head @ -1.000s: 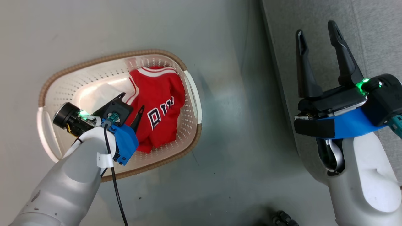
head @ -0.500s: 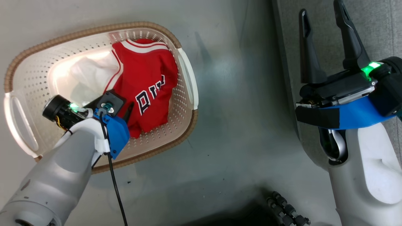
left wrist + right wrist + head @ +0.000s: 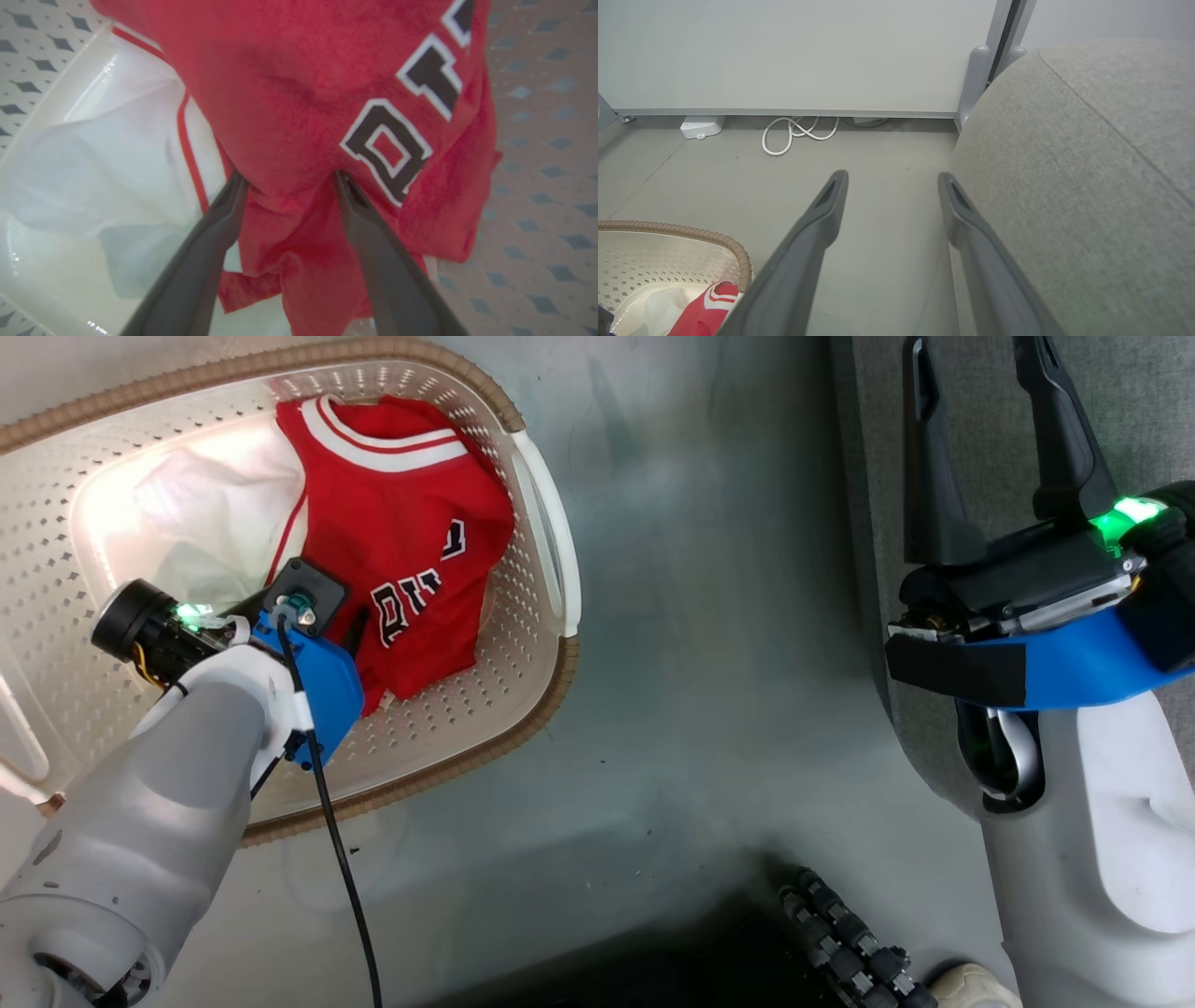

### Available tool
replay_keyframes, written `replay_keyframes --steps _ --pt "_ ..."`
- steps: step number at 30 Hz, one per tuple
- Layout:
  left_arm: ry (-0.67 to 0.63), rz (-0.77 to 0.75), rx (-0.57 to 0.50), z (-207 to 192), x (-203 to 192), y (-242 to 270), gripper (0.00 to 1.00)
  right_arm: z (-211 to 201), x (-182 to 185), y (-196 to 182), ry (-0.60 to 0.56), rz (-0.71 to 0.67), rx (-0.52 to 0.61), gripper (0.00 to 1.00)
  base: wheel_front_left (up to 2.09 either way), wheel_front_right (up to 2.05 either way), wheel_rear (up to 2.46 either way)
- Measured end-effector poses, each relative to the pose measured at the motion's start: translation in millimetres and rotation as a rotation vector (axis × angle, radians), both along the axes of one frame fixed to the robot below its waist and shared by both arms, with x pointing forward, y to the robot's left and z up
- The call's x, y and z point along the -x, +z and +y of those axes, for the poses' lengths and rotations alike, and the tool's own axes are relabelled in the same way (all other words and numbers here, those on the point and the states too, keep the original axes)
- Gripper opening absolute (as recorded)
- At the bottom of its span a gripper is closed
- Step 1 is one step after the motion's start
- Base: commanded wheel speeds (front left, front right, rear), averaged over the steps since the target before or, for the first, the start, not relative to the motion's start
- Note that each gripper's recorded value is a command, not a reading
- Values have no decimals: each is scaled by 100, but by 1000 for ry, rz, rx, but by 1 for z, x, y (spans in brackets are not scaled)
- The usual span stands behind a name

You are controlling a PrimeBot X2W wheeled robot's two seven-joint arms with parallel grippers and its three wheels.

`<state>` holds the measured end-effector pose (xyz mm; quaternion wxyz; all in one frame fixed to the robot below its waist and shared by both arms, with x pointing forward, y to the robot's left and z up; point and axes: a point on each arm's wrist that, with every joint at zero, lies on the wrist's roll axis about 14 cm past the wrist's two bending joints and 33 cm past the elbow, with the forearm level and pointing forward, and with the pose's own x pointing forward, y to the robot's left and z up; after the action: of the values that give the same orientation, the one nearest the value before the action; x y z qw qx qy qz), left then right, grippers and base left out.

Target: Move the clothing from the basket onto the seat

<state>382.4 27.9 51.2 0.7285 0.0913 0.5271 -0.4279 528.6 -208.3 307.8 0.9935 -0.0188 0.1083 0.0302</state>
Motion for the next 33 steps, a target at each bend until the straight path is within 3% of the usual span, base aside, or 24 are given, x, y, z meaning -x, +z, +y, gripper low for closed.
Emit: replay_keyframes --steps 4,5,6,7,20,33 --pt "-7 27 -9 -3 4 -6 100 -1 -1 -4 0 5 4 100 0 0 0" --pt "-15 31 -10 -4 5 -6 89 -2 -1 -4 -1 6 4 100 0 0 0" --pt "-22 31 -11 -5 5 -7 35 -2 0 -5 -1 8 4 100 0 0 0" --pt "-25 28 -8 -6 4 -7 0 -2 0 -6 -1 9 5 100 0 0 0" --pt "-9 9 24 -13 -4 3 0 0 -2 -3 -2 0 -2 100 0 0 0" --pt "20 -97 181 -43 -17 61 0 7 -11 27 10 -66 -15 100 0 0 0"
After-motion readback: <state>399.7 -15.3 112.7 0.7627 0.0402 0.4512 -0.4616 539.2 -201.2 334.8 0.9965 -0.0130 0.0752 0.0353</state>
